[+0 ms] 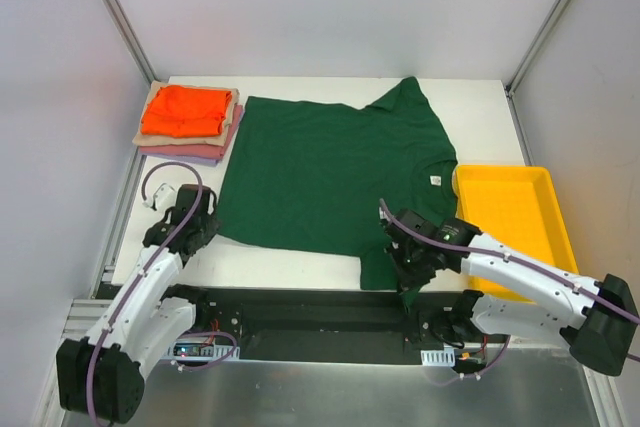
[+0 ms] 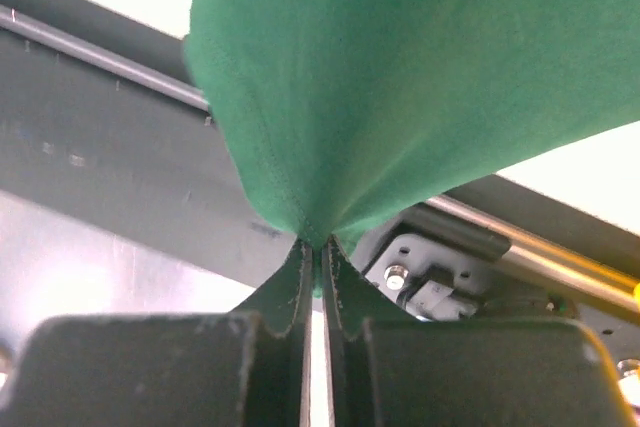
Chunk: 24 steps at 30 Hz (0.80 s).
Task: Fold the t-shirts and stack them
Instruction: Grap the side of the flattened tshirt closest away from the robot with both arms, then fold the flattened tshirt in 1/3 of the way
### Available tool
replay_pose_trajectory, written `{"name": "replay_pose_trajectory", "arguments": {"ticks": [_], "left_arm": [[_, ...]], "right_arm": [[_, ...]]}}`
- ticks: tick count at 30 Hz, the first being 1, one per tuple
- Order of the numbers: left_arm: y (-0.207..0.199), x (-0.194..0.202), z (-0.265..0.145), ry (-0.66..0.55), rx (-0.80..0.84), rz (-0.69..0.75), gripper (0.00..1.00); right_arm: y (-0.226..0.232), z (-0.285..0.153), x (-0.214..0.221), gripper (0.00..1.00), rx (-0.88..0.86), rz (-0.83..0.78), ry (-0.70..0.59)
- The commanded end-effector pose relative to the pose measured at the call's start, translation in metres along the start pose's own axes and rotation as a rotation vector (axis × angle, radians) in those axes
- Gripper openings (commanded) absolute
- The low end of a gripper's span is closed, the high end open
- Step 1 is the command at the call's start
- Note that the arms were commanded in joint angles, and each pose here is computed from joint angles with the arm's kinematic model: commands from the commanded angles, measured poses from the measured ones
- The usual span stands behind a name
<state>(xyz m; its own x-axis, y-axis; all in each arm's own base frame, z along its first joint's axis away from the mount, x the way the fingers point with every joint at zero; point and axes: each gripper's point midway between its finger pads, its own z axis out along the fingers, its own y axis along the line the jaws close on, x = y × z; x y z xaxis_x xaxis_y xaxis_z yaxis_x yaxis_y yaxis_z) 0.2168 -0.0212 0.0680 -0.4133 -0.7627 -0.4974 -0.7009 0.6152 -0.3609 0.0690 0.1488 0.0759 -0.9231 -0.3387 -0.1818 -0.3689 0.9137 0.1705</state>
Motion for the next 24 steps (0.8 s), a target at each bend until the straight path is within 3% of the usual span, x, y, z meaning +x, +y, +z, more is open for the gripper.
{"name": "replay_pose_trajectory", "arguments": {"ticks": [1, 3, 10, 17, 24], "left_arm": [[0.040, 0.004, -0.008, -0.025, -0.121, -0.020, 0.00], [0.043, 0.002, -0.011, -0.039, -0.125, -0.031, 0.00], [0.024, -0.011, -0.019, -0.052, -0.099, -0.051, 0.00], [-0.021, -0.025, -0.010, -0.032, -0.046, -0.028, 0.00], [-0.053, -0.045, 0.006, -0.066, -0.047, -0.031, 0.00]], "right_arm": [[0.018, -0.023, 0.041, 0.00, -0.125, -0.060, 0.178], [0.023, -0.027, 0.041, 0.00, -0.150, -0.086, 0.177], [-0.009, -0.046, -0.006, 0.01, 0.030, -0.058, 0.008], [-0.039, -0.068, -0.073, 0.00, 0.158, -0.033, -0.157], [-0.068, -0.079, -0.130, 0.00, 0.250, -0.029, -0.215]]}}
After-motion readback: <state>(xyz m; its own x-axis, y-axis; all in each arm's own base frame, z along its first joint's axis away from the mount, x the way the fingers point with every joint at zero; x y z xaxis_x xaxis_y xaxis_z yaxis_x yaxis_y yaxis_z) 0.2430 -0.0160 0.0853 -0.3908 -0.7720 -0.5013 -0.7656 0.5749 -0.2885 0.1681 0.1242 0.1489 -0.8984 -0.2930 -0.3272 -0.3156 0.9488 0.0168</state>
